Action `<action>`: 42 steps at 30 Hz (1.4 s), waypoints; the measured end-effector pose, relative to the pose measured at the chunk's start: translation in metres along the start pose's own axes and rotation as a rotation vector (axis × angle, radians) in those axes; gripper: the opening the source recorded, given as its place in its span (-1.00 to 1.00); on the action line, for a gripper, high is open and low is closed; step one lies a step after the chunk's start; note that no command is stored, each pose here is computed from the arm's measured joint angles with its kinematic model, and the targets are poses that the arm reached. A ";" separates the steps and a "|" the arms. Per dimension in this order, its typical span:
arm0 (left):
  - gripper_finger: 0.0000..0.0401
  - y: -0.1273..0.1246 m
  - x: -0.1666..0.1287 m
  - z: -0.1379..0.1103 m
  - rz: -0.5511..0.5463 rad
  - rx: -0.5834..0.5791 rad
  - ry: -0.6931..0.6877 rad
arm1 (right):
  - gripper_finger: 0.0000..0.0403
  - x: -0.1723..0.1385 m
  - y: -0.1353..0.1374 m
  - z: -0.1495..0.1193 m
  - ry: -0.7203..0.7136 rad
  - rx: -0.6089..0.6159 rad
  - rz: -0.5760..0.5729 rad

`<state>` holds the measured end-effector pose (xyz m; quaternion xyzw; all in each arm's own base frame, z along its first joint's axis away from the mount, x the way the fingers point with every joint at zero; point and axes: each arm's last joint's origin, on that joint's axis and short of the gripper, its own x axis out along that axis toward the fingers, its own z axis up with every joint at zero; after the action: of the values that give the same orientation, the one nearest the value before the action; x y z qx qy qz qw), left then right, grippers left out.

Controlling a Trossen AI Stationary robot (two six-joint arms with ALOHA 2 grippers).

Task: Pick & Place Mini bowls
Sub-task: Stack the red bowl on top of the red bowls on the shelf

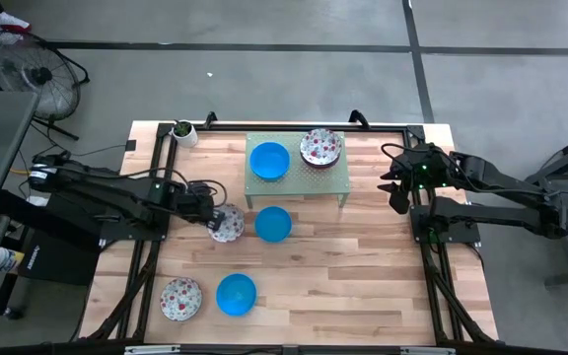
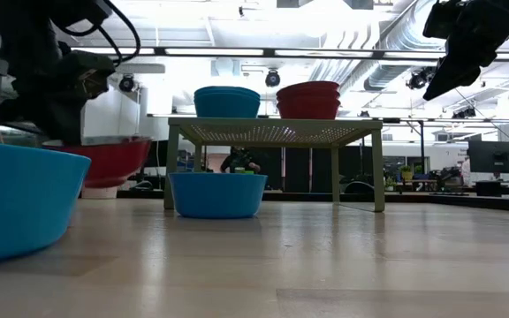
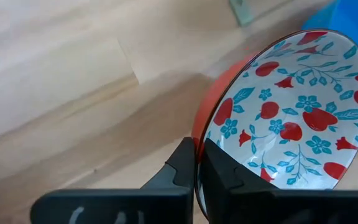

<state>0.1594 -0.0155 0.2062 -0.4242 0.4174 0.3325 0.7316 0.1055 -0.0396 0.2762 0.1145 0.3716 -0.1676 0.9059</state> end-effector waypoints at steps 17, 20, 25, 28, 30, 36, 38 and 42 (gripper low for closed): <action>-0.99 -0.006 -0.015 0.006 -0.161 0.104 -0.106 | -0.31 0.000 0.000 0.000 0.000 0.004 -0.003; -1.00 -0.012 -0.018 0.008 -0.243 0.154 -0.113 | -0.31 0.000 0.000 0.000 -0.001 0.023 -0.015; -1.00 -0.019 -0.021 0.009 -0.328 0.234 -0.112 | -0.31 0.000 -0.001 0.000 -0.007 0.046 -0.038; -1.00 -0.023 -0.023 0.010 -0.379 0.270 -0.121 | -0.31 0.000 -0.001 0.002 -0.023 0.045 -0.036; -1.00 -0.027 -0.026 0.012 -0.427 0.307 -0.159 | -0.31 0.000 -0.001 0.004 -0.045 0.039 -0.033; -1.00 -0.048 -0.043 0.023 -0.651 0.384 -0.385 | -0.31 -0.001 0.003 0.013 -0.121 0.015 0.089; -1.00 -0.052 -0.047 0.026 -0.682 0.384 -0.446 | -0.31 0.000 0.003 0.016 -0.147 0.065 0.094; -1.00 -0.052 -0.048 0.039 -0.659 0.351 -0.549 | -0.31 0.000 0.004 0.024 -0.211 0.145 0.110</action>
<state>0.1947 -0.0089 0.2783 -0.3002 0.1013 0.1065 0.9425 0.1226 -0.0439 0.2930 0.1816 0.2544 -0.1550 0.9372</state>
